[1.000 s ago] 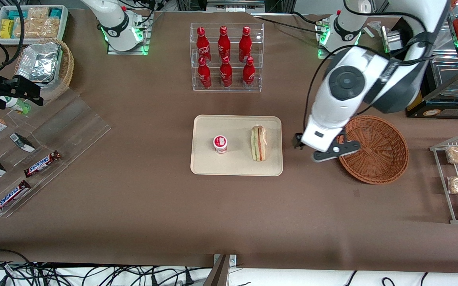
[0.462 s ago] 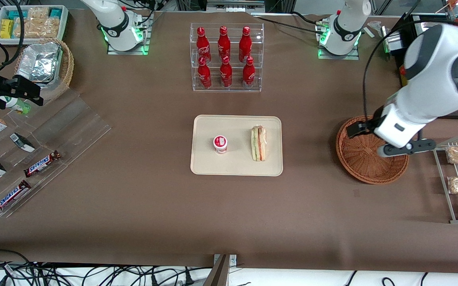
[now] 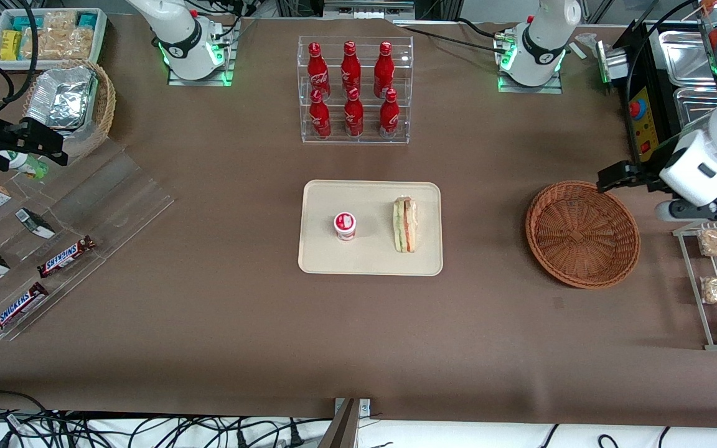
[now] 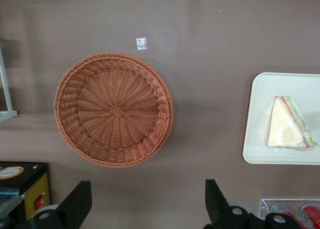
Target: Place sandwich from basket to tray
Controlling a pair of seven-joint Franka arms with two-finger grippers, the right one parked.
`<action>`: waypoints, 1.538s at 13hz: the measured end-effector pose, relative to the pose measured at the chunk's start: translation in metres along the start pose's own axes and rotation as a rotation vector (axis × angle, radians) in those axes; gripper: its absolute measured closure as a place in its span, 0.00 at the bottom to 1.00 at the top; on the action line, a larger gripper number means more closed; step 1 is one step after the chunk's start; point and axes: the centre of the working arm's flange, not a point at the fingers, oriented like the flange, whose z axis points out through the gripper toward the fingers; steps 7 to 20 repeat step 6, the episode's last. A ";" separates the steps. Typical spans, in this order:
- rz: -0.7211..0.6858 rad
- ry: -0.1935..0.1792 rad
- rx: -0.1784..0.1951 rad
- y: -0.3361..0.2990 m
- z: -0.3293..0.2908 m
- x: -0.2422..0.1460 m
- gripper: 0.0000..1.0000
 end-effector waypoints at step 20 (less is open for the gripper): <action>0.104 0.013 0.021 0.008 -0.027 -0.022 0.00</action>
